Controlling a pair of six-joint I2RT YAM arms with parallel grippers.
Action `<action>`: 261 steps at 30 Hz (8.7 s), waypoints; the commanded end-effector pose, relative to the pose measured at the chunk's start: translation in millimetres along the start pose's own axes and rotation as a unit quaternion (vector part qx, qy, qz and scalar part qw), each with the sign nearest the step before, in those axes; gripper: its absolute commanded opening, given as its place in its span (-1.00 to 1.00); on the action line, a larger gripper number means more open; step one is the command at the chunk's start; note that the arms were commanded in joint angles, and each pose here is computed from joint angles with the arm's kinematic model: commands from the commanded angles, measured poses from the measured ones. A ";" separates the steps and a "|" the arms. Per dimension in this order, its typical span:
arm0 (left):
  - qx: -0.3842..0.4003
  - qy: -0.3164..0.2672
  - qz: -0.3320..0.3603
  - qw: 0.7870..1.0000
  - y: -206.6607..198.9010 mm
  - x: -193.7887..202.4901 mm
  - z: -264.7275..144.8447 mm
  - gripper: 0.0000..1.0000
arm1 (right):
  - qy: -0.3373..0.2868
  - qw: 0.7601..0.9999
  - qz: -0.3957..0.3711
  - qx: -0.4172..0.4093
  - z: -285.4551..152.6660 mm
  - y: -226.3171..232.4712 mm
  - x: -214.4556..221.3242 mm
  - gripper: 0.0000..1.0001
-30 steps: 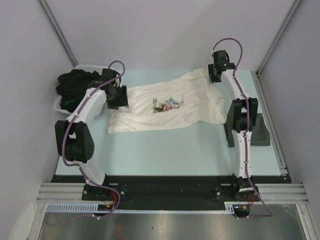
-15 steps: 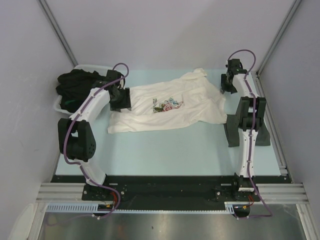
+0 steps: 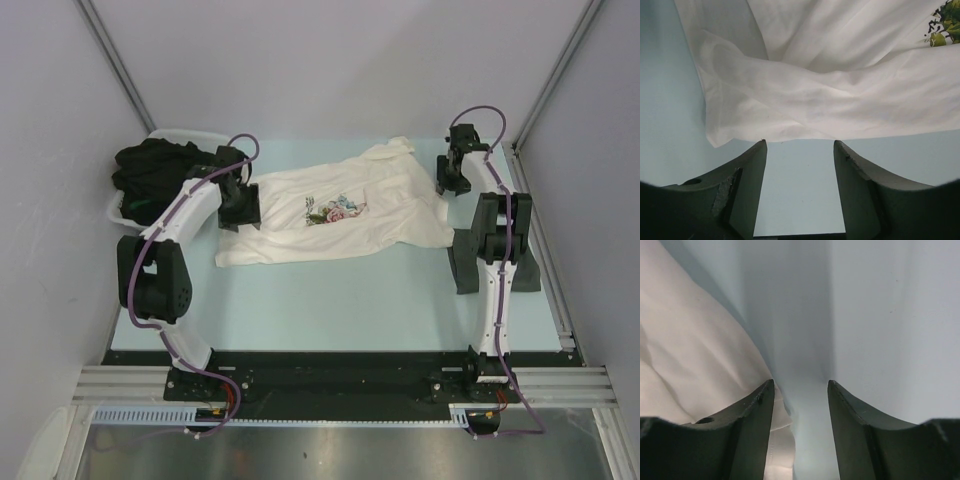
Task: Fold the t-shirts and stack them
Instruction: Fold the flattened tshirt in 1/3 of the way, then grap the side of the flattened tshirt furthest away from the robot with both arms
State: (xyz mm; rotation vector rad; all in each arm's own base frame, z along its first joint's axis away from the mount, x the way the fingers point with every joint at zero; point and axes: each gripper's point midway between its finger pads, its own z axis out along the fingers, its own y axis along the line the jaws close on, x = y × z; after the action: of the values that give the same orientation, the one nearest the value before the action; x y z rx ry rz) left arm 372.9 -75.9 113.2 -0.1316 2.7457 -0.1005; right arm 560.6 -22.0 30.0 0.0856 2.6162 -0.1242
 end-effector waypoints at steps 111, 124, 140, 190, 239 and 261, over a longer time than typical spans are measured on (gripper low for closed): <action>-0.080 0.000 -0.002 0.997 57.9 33.7 30.7 0.42 | 0.074 0.988 -0.056 0.125 -57.5 -27.8 96.2 -0.75; -0.102 0.020 -0.022 0.994 78.0 14.9 67.6 0.29 | 0.080 0.989 -0.051 0.109 -53.6 -24.1 96.9 -0.77; -0.142 0.081 -0.039 0.986 100.4 47.6 80.4 -0.54 | 0.071 0.991 -0.046 0.107 -59.6 -24.5 89.1 -0.78; -0.242 0.084 -0.105 0.961 163.1 44.7 13.0 0.34 | 0.001 0.992 -0.050 0.120 -116.0 -3.0 22.2 -0.35; -0.026 -0.054 -0.010 0.998 21.8 -14.2 -56.7 0.41 | -0.165 0.982 -0.075 -0.045 -27.8 131.3 -92.4 -0.09; -0.023 -0.039 0.007 0.999 22.9 -2.5 -42.1 0.43 | -0.198 0.966 -0.164 0.032 -20.3 128.2 -101.3 0.00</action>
State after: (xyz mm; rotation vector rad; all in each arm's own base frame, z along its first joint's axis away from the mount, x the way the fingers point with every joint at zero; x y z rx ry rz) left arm 355.5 -45.4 140.2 -0.1604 2.7146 0.0131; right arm 633.8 107.9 40.4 -0.3183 2.3372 -0.2360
